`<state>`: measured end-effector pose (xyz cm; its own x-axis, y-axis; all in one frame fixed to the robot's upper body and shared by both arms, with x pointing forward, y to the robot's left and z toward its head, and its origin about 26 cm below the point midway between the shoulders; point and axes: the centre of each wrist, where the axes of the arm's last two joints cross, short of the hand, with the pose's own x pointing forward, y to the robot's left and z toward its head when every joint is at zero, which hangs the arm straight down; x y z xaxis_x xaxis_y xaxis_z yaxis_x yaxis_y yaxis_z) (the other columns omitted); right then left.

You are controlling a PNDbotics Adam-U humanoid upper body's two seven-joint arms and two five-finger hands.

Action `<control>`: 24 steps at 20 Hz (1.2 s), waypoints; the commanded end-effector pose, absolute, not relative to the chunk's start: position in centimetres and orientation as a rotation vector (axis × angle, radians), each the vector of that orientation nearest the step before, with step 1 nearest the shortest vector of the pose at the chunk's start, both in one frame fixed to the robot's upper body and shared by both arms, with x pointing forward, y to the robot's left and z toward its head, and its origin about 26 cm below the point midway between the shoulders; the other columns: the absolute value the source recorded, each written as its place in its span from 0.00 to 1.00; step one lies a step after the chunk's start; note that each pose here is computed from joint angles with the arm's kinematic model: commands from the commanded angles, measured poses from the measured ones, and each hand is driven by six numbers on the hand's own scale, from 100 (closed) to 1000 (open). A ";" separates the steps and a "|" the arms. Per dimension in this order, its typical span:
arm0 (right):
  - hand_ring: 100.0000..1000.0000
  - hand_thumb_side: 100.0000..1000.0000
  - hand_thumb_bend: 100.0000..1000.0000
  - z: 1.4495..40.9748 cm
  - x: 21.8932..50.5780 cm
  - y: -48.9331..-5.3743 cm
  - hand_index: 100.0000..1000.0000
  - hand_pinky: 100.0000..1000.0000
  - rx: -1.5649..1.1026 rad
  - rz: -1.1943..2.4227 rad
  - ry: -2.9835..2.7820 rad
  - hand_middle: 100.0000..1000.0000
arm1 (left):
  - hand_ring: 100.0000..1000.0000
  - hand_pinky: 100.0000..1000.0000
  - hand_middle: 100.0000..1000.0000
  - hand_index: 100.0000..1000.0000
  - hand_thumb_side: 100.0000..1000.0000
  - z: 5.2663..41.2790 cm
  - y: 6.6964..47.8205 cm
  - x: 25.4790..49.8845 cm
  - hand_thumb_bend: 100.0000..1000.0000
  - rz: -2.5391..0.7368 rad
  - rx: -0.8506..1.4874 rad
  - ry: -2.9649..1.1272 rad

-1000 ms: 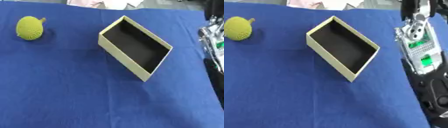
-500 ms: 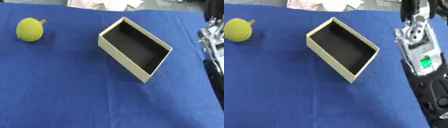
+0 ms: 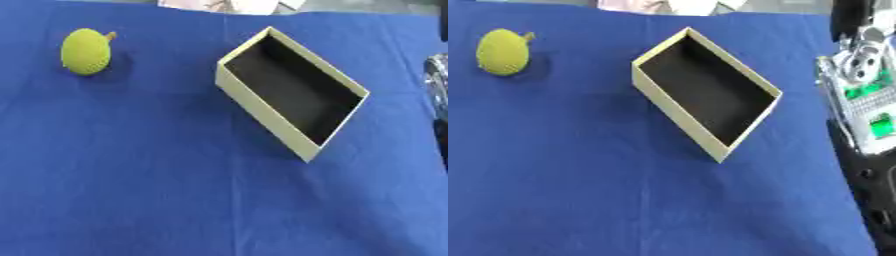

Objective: Pick up objects on the table and place them in the box.

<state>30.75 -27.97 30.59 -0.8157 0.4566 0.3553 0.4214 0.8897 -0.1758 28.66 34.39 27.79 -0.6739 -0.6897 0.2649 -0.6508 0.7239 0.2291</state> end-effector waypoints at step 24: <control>0.79 0.93 0.07 31.4 30.2 -27.8 0.85 0.79 -0.666 0.226 -2.683 0.79 | 0.88 0.85 0.85 0.82 0.38 33.3 36.2 36.8 0.83 -1.232 1.258 -1.736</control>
<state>30.76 -27.78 30.37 -0.8091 0.4683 0.3551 0.4104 0.8827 -0.2290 36.81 35.61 32.44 -0.3442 -0.9389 0.0086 -0.3264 0.1283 0.9365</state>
